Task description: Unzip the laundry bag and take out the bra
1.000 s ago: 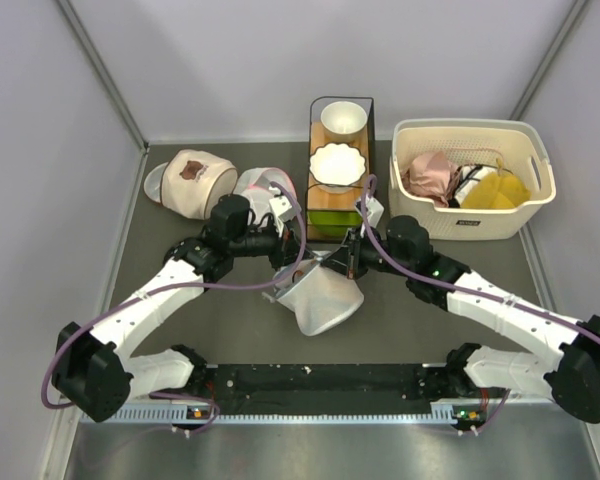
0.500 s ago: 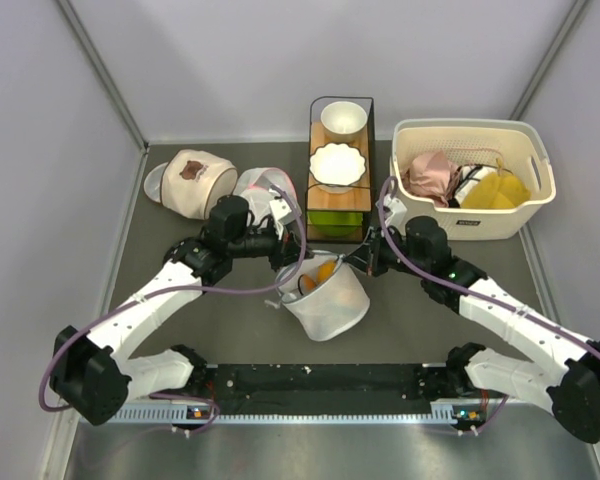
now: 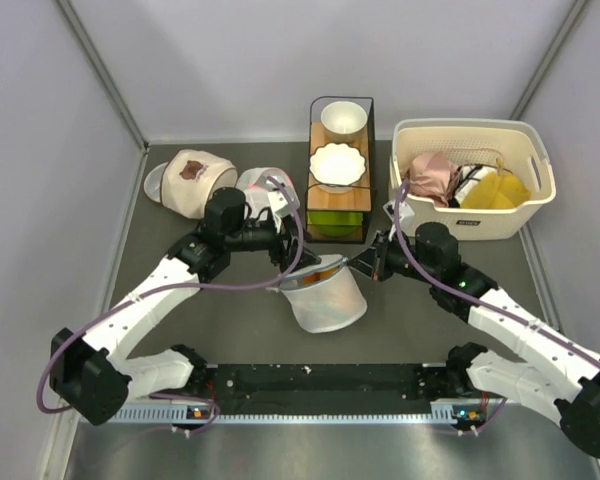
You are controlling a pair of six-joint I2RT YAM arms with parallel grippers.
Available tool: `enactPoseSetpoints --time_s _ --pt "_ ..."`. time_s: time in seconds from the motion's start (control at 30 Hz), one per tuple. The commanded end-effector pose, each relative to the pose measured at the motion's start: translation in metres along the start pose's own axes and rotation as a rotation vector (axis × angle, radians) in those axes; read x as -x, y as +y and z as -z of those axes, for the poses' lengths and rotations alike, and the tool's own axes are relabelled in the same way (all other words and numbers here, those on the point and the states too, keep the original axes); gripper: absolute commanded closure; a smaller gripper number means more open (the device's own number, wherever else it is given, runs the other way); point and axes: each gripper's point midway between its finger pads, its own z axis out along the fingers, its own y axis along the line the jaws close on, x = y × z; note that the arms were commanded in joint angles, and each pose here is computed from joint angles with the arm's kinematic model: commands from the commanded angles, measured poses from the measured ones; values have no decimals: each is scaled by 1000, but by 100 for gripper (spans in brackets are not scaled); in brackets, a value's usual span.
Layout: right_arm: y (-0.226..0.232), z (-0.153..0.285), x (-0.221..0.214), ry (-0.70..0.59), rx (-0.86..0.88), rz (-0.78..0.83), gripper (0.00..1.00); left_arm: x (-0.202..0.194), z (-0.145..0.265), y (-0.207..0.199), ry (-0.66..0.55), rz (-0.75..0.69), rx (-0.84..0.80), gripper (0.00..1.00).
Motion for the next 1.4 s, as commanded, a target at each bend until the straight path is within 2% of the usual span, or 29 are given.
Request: enactPoseSetpoints --time_s 0.0,0.1,0.27,0.47,0.67,0.87,1.13,1.27,1.37 --pt "14 4 7 -41 26 -8 100 32 1 -9 -61 25 -38 19" --pt "16 4 3 -28 28 0 100 35 -2 -18 -62 56 -57 15" --pt "17 4 3 -19 29 12 100 23 -19 -11 -6 49 43 17" --pt "18 1 3 -2 33 24 100 5 -33 -13 45 82 71 18" --pt "19 0 4 4 38 39 100 -4 -44 -8 79 114 82 23" --pt "17 0 6 2 23 48 100 -3 -51 -11 98 145 63 22" --pt "13 -1 7 -3 1 62 100 -11 -56 -16 143 133 98 27" --pt "13 -1 11 -7 -6 68 100 -32 -60 -7 236 150 141 28" --pt "13 -1 14 -16 -10 76 100 -39 -61 -4 266 147 149 33"
